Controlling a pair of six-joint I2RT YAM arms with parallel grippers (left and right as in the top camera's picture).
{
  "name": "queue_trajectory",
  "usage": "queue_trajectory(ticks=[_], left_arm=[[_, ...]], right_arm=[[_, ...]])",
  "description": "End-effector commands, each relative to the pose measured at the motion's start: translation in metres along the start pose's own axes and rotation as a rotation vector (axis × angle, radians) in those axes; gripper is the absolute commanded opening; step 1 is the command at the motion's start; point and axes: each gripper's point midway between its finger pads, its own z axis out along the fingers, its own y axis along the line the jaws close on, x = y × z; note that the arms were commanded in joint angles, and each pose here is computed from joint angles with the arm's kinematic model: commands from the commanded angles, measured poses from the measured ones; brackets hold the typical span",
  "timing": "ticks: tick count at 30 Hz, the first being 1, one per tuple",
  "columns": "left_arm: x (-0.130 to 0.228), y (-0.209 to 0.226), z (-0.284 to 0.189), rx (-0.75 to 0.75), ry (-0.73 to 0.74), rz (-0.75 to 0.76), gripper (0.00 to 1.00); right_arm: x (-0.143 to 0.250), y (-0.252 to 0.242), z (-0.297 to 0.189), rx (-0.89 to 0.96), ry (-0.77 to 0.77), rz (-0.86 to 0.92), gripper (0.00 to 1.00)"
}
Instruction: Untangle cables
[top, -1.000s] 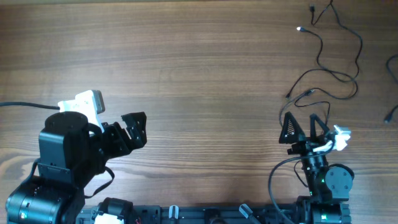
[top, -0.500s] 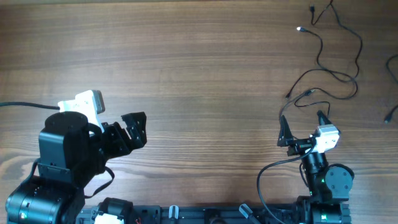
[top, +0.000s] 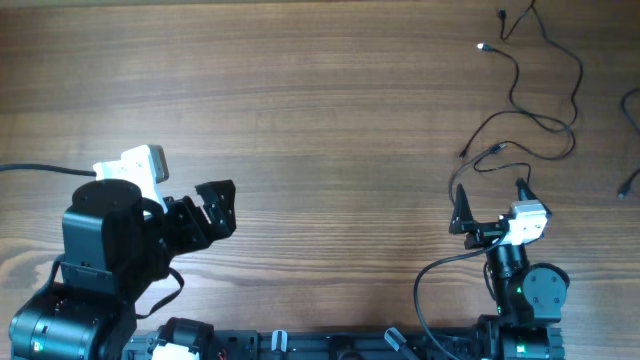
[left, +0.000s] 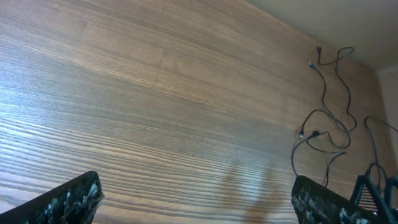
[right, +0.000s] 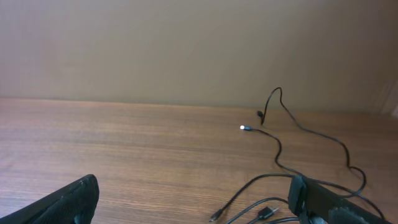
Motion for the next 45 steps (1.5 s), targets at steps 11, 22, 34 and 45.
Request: queue_trajectory(ticks=[11,22,34,45], left_arm=[[-0.0015,0.0003,-0.0009,-0.004,-0.009,0.018,1.0],[-0.0015,0.0003,-0.0009,-0.004,-0.009,0.018,1.0],[-0.0015,0.0003,-0.0009,-0.004,-0.009,0.018,1.0],[-0.0015,0.0003,-0.0009,-0.004,-0.009,0.018,1.0]], right_arm=[[-0.0038,-0.0001,-0.0007,0.004,-0.018,-0.05,1.0],[-0.0039,-0.0003,-0.0007,0.005,-0.019,-0.05,1.0],[-0.0038,-0.0003,-0.0007,0.005,-0.018,-0.05,1.0],[-0.0039,-0.0002,-0.0007,0.005,-0.018,-0.05,1.0]])
